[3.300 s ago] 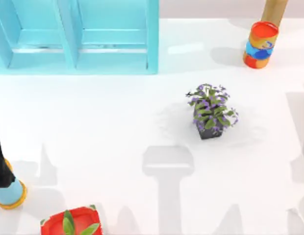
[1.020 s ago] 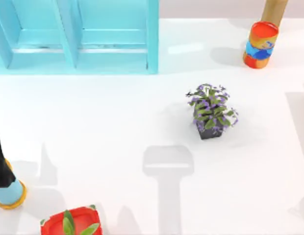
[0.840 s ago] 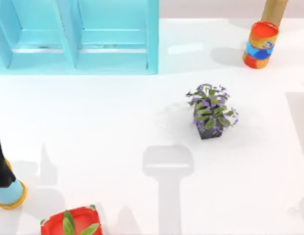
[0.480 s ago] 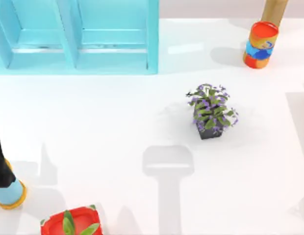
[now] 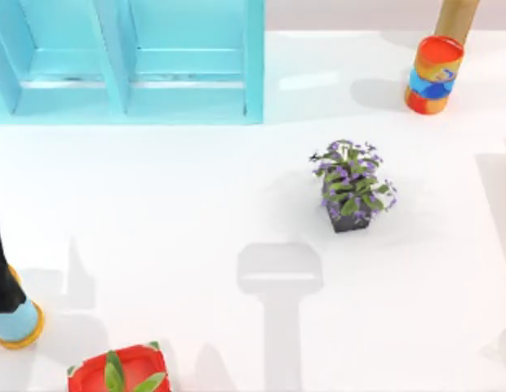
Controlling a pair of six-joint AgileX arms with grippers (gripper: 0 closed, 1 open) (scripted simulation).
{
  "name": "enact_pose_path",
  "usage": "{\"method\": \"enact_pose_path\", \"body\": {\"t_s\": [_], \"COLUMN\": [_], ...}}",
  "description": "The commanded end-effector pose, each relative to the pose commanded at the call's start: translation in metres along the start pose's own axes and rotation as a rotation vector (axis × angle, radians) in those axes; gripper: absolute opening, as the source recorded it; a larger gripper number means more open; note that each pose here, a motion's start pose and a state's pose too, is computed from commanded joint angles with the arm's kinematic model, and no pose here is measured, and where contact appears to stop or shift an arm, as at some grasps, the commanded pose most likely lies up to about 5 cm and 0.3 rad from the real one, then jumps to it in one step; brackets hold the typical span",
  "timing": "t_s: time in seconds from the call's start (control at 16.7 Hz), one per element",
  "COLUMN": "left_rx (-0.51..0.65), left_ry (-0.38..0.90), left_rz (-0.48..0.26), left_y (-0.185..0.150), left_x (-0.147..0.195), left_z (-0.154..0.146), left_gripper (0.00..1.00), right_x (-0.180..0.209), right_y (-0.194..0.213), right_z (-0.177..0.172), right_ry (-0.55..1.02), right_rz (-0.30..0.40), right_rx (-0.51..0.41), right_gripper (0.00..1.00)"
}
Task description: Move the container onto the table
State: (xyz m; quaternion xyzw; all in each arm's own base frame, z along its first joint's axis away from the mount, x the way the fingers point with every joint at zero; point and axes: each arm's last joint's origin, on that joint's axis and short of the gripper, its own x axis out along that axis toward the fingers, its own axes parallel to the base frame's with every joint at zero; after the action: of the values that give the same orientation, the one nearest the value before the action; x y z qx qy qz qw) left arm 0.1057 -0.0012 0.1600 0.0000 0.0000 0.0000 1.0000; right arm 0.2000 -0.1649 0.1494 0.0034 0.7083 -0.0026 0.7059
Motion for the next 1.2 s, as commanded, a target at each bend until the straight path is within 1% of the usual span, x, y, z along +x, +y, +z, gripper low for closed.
{"method": "enact_pose_path", "body": {"t_s": [0.06,0.12,0.72,0.96,1.2], "left_rx": [0.000,0.000,0.000,0.000,0.000], "left_ry": [0.000,0.000,0.000,0.000,0.000], "left_rz": [0.000,0.000,0.000,0.000,0.000], "left_y": [0.000,0.000,0.000,0.000,0.000], "left_x": [0.000,0.000,0.000,0.000,0.000], "left_z": [0.000,0.000,0.000,0.000,0.000], "left_gripper": [1.00,1.00,1.00,1.00,1.00], "right_x": [0.000,0.000,-0.004,-0.028,-0.061], "right_y": [0.000,0.000,0.002,0.026,0.059], "right_z": [0.000,0.000,0.003,0.014,0.016], "right_ry": [0.000,0.000,-0.006,-0.017,-0.016], "right_rz": [0.000,0.000,-0.005,-0.011,-0.009], "right_rx": [0.000,0.000,-0.004,-0.030,-0.030], "right_gripper": [0.02,0.00,0.00,0.00,0.00]}}
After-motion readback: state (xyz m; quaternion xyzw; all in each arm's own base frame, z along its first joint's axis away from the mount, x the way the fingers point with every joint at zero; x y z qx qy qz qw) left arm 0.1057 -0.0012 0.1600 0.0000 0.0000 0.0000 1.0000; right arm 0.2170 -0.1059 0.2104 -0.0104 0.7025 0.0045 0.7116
